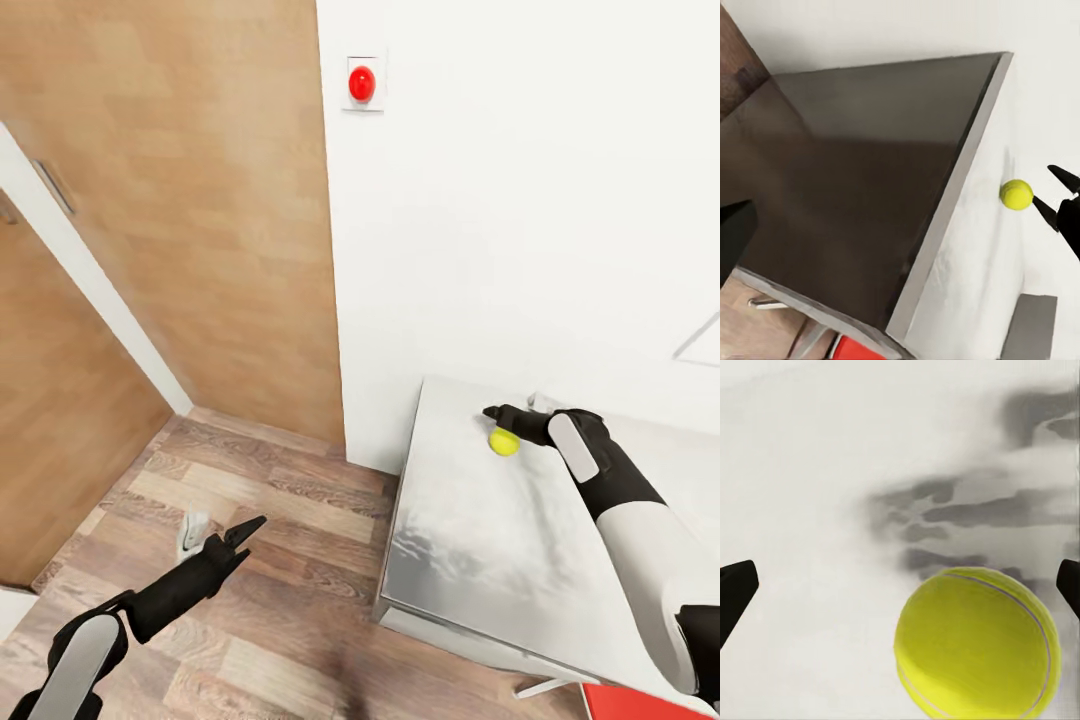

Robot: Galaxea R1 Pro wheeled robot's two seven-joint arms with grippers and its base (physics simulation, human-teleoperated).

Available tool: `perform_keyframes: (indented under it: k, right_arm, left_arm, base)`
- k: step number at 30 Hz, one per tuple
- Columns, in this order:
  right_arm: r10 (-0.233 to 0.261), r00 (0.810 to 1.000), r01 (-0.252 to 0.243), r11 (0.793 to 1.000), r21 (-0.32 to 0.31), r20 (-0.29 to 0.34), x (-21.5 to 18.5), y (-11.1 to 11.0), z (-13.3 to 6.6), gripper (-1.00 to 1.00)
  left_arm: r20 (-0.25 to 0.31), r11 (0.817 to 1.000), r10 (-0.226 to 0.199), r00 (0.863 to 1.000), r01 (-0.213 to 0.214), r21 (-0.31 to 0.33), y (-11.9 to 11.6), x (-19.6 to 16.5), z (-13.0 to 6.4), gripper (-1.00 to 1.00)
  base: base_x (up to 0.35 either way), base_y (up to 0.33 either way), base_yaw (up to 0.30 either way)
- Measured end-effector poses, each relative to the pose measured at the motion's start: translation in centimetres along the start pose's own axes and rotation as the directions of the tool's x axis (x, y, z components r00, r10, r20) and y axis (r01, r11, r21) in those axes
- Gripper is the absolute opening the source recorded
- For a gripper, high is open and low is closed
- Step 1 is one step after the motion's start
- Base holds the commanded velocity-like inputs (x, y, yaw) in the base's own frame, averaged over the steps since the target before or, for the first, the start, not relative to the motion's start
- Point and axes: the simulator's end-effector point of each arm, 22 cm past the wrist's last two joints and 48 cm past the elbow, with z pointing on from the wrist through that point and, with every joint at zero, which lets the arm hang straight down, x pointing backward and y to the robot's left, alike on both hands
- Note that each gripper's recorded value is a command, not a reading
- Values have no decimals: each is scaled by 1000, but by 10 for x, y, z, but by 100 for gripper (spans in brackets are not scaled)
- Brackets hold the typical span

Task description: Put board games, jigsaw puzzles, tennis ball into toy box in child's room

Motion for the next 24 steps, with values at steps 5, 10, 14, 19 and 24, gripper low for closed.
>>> perform_keyframes:
  k: [5,10,14,19,24]
  right_arm:
    - [3,999,-4,1000,23,37,-9,-12,0,100]
    - [0,998,-5,998,61,69,-23,-33,-4,100]
    - [-10,995,0,995,104,96,-39,-60,-13,100]
    - [-18,994,3,991,131,110,-47,-75,-18,100]
    - [-22,993,4,988,153,115,-51,-88,-21,100]
  left_arm:
    - [1,1000,-8,1000,8,-27,11,5,-2,100]
    - [0,998,-12,1000,12,-55,20,8,-3,100]
    - [-3,996,-13,1000,13,-89,28,11,-3,100]
    - [-6,992,-6,1000,5,-126,38,12,-4,100]
    - [-9,988,8,1000,-9,-157,45,14,-4,100]
  base:
    - [0,0,78]
    - [0,0,37]
    - [0,0,20]
    - [0,0,10]
    - [0,0,5]
